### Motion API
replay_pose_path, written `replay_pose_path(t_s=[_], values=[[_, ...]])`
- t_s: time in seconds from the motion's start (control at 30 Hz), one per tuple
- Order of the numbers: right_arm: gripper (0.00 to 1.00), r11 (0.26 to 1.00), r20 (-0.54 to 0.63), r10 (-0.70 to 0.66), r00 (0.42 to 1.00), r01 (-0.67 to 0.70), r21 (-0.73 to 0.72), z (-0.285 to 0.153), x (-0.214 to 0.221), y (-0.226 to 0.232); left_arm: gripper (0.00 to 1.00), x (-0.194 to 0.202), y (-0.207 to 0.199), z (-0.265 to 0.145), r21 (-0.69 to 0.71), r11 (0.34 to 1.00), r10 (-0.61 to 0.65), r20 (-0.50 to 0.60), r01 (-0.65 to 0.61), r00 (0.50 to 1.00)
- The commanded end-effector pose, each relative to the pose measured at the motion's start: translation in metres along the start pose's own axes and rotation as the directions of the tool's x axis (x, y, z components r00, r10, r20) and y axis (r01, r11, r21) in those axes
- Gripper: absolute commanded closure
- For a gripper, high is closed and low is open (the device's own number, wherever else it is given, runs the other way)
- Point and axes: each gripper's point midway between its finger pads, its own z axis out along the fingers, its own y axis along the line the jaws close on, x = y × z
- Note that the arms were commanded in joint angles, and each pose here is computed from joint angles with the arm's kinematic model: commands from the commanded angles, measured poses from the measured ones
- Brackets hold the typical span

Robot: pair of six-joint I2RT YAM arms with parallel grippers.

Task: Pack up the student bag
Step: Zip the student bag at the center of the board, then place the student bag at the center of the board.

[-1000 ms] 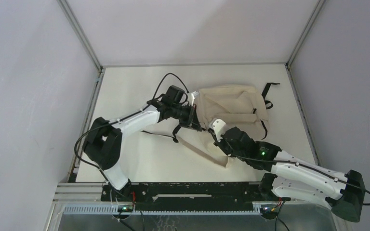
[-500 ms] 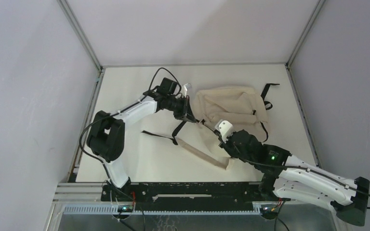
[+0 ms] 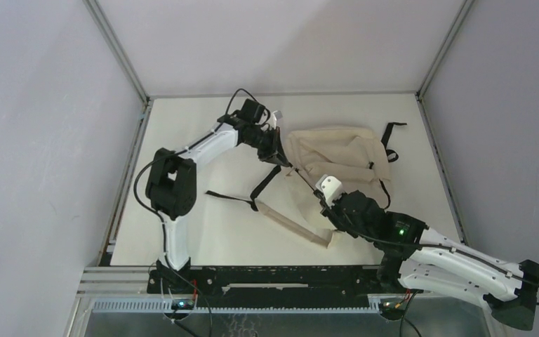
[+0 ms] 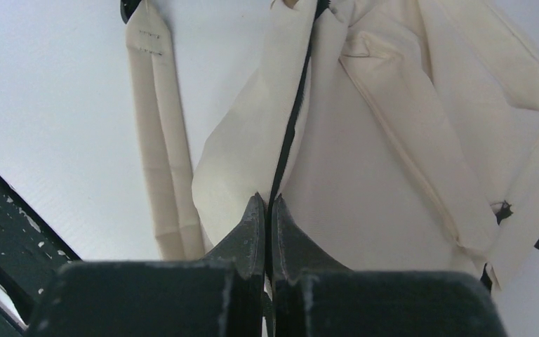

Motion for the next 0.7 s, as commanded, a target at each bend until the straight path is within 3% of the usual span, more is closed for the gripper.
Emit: replay_pose_path(t_s=[0.0, 0.17, 0.2, 0.23, 0.27, 0.33, 0.37, 0.4, 0.43, 0.53, 0.67], values=[[1.00, 0.996, 0.058, 0.052, 0.997, -0.048, -0.075, -0.010, -0.026, 0.015, 1.00, -0.118, 0.051, -0.042, -0.241, 0.970, 0.085, 0.352, 0.002, 0.932], [1.00, 0.993, 0.168, 0.117, 0.979, -0.112, -0.042, 0.018, -0.054, 0.017, 0.96, -0.136, 0.026, -0.050, -0.203, 0.979, 0.096, 0.335, -0.027, 0.937], [1.00, 0.991, 0.200, 0.128, 0.971, -0.121, -0.047, 0.027, -0.063, 0.017, 0.84, -0.137, 0.018, -0.054, -0.191, 0.981, 0.104, 0.341, -0.039, 0.934], [1.00, 0.989, 0.234, 0.149, 0.961, -0.141, -0.050, 0.035, -0.073, 0.014, 0.59, -0.137, 0.010, -0.061, -0.188, 0.981, 0.116, 0.351, -0.052, 0.929], [0.92, 0.985, 0.252, 0.175, 0.952, -0.171, -0.039, 0.046, -0.079, 0.006, 0.41, -0.139, 0.002, -0.069, -0.191, 0.980, 0.129, 0.366, -0.061, 0.921], [0.67, 0.960, 0.288, 0.272, 0.918, -0.282, -0.010, 0.070, -0.091, -0.025, 0.09, -0.142, -0.016, -0.096, -0.231, 0.970, 0.166, 0.416, -0.073, 0.894], [0.56, 0.934, 0.284, 0.344, 0.895, -0.357, -0.004, 0.081, -0.092, -0.043, 0.01, -0.142, -0.026, -0.110, -0.247, 0.965, 0.190, 0.438, -0.085, 0.879], [0.40, 0.912, 0.267, 0.405, 0.875, -0.407, -0.048, 0.090, -0.096, -0.053, 0.00, -0.141, -0.038, -0.127, -0.259, 0.960, 0.217, 0.461, -0.103, 0.860], [0.32, 0.887, 0.250, 0.455, 0.855, -0.459, -0.045, 0.097, -0.099, -0.069, 0.00, -0.139, -0.047, -0.145, -0.276, 0.955, 0.239, 0.485, -0.112, 0.841], [0.20, 0.849, 0.183, 0.521, 0.834, -0.528, -0.012, 0.102, -0.112, -0.096, 0.00, -0.124, -0.071, -0.202, -0.336, 0.933, 0.307, 0.556, -0.129, 0.773], [0.02, 0.825, 0.242, 0.513, 0.824, -0.551, 0.125, 0.076, -0.133, -0.131, 0.00, -0.086, -0.082, -0.260, -0.407, 0.903, 0.382, 0.618, -0.136, 0.687]])
